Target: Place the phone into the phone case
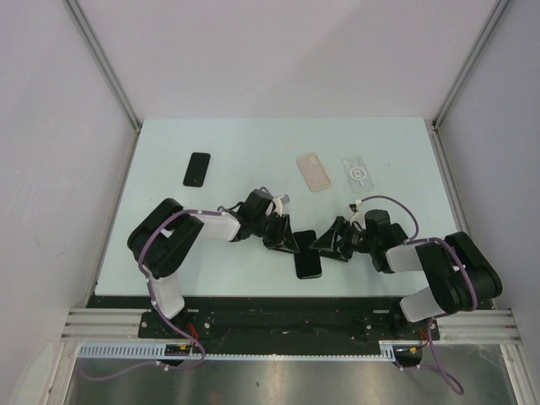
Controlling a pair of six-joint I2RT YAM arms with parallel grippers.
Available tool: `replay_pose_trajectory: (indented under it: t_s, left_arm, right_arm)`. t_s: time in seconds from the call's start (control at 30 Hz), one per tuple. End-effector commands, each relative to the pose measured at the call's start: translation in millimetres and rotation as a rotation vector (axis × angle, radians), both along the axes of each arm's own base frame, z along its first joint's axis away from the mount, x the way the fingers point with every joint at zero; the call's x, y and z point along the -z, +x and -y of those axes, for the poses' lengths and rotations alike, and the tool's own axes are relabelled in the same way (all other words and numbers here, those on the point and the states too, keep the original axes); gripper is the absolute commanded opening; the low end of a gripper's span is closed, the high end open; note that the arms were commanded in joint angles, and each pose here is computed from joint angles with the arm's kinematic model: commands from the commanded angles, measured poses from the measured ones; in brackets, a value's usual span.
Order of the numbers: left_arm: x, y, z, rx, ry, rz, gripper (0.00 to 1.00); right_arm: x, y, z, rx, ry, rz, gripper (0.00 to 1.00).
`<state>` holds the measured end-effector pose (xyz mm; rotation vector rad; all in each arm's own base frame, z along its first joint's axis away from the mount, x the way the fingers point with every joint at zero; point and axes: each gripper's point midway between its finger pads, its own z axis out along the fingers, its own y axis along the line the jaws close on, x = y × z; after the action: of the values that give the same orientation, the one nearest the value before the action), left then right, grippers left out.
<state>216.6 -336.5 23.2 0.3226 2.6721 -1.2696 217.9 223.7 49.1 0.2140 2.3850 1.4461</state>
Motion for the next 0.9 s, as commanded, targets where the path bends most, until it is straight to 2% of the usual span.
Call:
replay_pose_trajectory:
  t_s: [0.0,0.5,0.67,0.87]
  left_arm:
    - [15.5,-15.9,-6.2,0.030,0.039,-0.031,0.36]
    - [10.8,-26.0,-2.9,0.034,-0.031,-0.097,0.17]
    - [6.6,-29.7,-1.3,0.029,-0.072,-0.127,0.15]
    - [12.7,-26.2,-7.8,0.004,-0.021,-0.113,0.13]
  right_arm:
    - [-42.0,0.3,-19.0,-0.099,0.163,0.120,0.70]
    - [-53.6,0.8,-16.7,-0.071,0.391,0.101,0.68]
    - [-28.3,3.3,-15.3,-0.045,0.364,0.041,0.66]
    - [-31.3,2.8,-8.8,-0.006,0.360,0.047,0.65]
